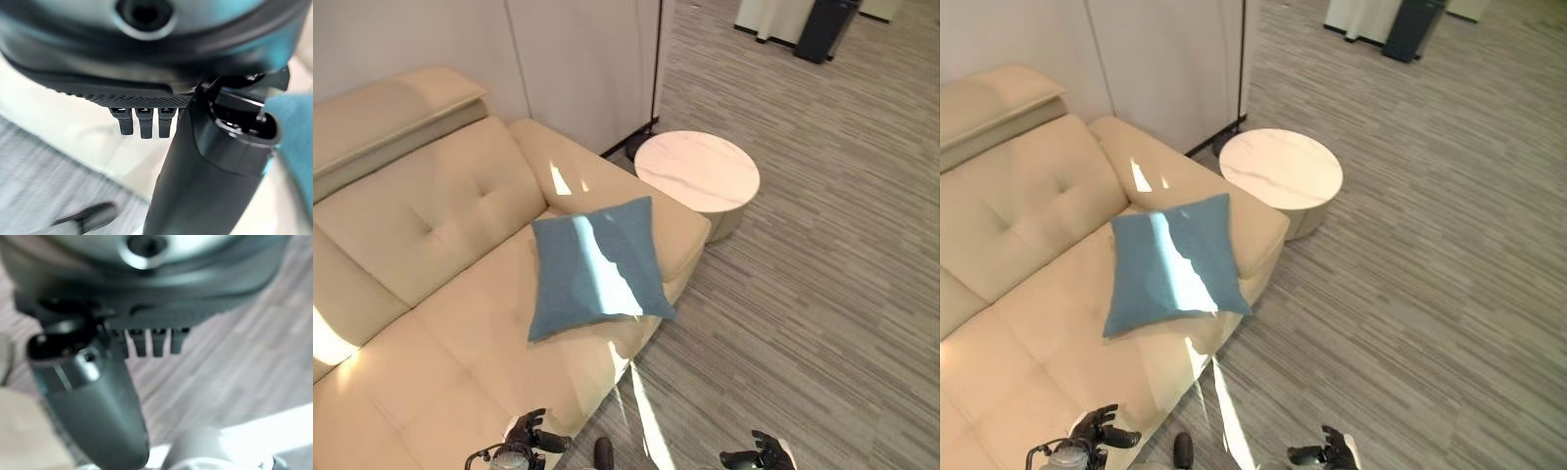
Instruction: Pick up all the scattered cushions and arrange them neatly on the sofa.
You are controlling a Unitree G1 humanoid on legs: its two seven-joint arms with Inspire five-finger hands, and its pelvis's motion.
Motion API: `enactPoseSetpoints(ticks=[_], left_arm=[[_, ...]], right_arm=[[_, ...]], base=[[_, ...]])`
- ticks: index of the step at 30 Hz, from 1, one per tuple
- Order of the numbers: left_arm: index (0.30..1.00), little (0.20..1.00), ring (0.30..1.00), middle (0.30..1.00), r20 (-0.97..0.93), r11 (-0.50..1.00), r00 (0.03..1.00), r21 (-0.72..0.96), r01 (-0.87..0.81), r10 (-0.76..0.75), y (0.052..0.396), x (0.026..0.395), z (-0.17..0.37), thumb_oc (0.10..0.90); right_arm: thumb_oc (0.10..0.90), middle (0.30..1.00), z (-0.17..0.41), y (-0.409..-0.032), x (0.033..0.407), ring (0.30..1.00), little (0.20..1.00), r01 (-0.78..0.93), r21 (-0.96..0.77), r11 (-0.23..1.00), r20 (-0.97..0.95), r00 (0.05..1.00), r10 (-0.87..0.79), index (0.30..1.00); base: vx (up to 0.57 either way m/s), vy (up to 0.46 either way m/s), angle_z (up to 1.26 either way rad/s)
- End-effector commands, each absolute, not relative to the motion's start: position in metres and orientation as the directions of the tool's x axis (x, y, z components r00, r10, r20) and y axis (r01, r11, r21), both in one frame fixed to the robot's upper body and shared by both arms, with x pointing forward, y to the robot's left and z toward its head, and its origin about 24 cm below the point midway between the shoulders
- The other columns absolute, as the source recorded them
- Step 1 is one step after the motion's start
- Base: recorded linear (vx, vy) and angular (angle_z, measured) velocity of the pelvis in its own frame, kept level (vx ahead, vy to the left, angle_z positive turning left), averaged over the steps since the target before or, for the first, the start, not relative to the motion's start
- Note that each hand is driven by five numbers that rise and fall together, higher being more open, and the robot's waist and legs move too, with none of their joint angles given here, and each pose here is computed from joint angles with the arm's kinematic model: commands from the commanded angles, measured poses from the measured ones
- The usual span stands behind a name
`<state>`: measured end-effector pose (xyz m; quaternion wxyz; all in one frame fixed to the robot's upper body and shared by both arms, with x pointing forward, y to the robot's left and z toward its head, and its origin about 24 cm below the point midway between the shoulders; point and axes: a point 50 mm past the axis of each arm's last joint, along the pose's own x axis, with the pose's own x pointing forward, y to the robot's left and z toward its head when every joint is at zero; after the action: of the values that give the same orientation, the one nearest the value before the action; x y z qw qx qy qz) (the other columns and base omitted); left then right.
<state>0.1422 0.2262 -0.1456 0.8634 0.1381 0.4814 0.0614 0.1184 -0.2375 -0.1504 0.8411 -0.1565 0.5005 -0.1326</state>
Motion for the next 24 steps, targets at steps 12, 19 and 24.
enactPoseSetpoints(ticks=[12, 19, 24], left_arm=[[0.900, 0.900, 0.900, 0.900, -0.783, 0.939, 0.529, 0.334, -0.088, 0.328, 0.248, 0.134, -0.142, 0.800], [0.900, 0.900, 0.900, 0.900, -0.689, 0.899, 0.585, 0.388, -0.202, 0.429, 0.286, 0.151, -0.120, 0.800], [0.900, 0.900, 0.900, 0.900, -0.530, 0.847, 0.661, 0.349, -0.402, 0.532, 0.323, 0.166, -0.083, 0.800]], right_arm=[[0.800, 0.900, -0.133, -0.287, 0.117, 0.900, 0.900, 0.093, -0.517, 0.851, -0.721, 0.489, -0.492, 0.900], [0.800, 0.900, -0.096, -0.338, 0.134, 0.900, 0.900, 0.162, -0.619, 0.768, -0.572, 0.576, -0.583, 0.900], [0.800, 0.900, -0.028, -0.375, 0.174, 0.900, 0.900, 0.313, -0.656, 0.686, -0.304, 0.723, -0.620, 0.900]], base=[[0.20, -0.153, 0.59], [0.04, -0.042, -0.05], [0.00, 0.005, 0.04]])
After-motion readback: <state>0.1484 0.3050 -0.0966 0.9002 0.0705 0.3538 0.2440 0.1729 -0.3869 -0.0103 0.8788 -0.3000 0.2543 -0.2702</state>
